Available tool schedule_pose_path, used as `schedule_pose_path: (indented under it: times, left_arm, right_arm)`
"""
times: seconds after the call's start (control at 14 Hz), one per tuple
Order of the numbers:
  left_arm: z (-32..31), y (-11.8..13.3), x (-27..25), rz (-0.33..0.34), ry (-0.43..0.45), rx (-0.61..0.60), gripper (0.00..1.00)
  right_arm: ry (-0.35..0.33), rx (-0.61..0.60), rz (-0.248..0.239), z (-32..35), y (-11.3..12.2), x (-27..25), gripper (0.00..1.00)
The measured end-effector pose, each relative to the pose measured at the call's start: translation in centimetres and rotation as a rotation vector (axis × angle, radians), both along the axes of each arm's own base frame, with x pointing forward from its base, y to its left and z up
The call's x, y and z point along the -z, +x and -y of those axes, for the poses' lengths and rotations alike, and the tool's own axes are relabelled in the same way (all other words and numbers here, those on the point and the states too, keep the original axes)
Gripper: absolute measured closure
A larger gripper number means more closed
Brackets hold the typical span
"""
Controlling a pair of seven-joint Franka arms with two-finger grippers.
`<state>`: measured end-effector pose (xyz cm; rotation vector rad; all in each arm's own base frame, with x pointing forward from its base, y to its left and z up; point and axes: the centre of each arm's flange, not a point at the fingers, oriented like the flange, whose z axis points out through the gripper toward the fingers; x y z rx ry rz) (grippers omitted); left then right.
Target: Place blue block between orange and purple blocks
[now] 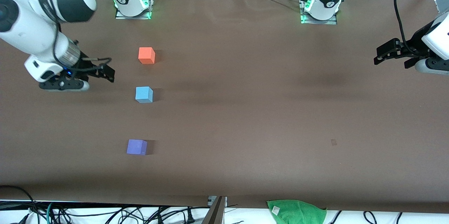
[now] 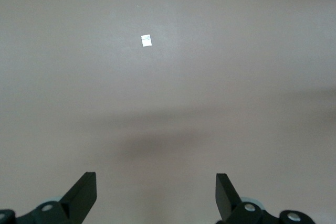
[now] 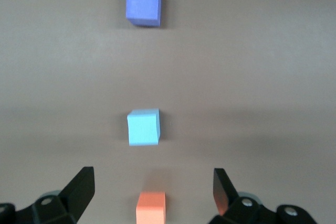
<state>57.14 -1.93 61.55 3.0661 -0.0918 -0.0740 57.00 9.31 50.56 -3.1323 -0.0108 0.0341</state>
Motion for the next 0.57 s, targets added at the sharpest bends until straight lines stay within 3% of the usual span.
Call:
schedule_pose_path:
  times: [0.21,0.57]
  left_arm:
    - [0.0,0.0,0.0,-0.001,0.0,0.0,0.0]
    - [0.0,-0.1,0.0,-0.006,0.0,0.0,0.0]
  right_arm:
    - [-0.01,-0.019,-0.016,0.1,-0.1,-4.2,0.0]
    - [-0.012,-0.035,-0.022,0.4,0.2,-5.2,0.0]
